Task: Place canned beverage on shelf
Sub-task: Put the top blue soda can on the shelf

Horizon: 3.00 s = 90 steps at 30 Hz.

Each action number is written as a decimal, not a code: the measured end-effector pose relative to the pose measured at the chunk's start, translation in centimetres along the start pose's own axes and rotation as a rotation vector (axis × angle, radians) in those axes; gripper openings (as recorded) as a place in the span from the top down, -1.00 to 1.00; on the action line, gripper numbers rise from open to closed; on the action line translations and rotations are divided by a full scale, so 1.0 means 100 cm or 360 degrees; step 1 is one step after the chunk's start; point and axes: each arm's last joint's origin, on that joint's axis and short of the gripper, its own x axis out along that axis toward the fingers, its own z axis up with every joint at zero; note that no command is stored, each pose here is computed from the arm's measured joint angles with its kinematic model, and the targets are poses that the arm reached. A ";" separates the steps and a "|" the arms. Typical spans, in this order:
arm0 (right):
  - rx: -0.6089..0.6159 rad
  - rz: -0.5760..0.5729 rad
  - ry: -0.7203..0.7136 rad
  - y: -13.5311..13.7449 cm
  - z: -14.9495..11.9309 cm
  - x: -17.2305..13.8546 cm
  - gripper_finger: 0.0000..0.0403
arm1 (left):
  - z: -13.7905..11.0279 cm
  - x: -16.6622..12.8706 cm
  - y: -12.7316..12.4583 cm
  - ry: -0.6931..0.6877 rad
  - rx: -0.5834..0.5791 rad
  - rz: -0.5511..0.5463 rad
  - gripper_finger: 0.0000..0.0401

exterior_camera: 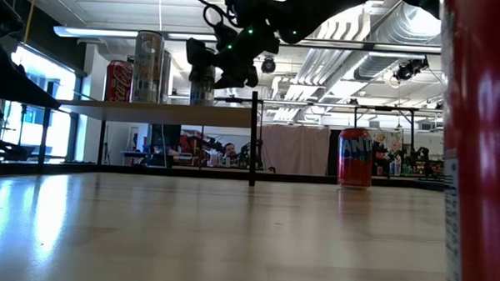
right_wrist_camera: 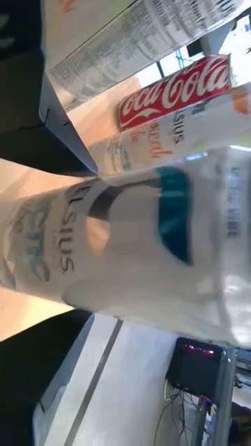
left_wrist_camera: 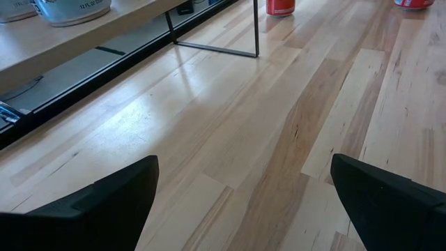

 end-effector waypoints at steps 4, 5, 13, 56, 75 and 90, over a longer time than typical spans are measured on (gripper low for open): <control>-0.0014 0.0012 -0.0001 0.003 0.000 -0.001 -0.63 | 0.000 0.000 0.000 0.0000 0.0000 0.0000 -0.99; -0.0024 0.0023 0.0004 0.003 -0.001 -0.001 -0.65 | 0.000 0.000 0.000 0.0000 0.0001 0.0000 -0.99; -0.0128 0.0089 0.0019 0.003 -0.001 -0.001 -0.81 | 0.000 0.000 0.000 0.0000 0.0000 0.0000 -0.99; -0.0236 0.0086 0.0442 -0.018 -0.017 -0.003 -0.99 | 0.000 0.000 0.000 0.0000 0.0001 0.0000 -0.99; -0.0174 -0.0111 0.0499 -0.044 -0.009 -0.003 -0.99 | 0.000 0.000 0.000 0.0000 0.0000 0.0000 -0.99; -0.0127 -0.0283 0.0441 -0.046 -0.007 -0.003 -0.80 | 0.000 0.000 0.000 0.0000 0.0001 0.0000 -0.99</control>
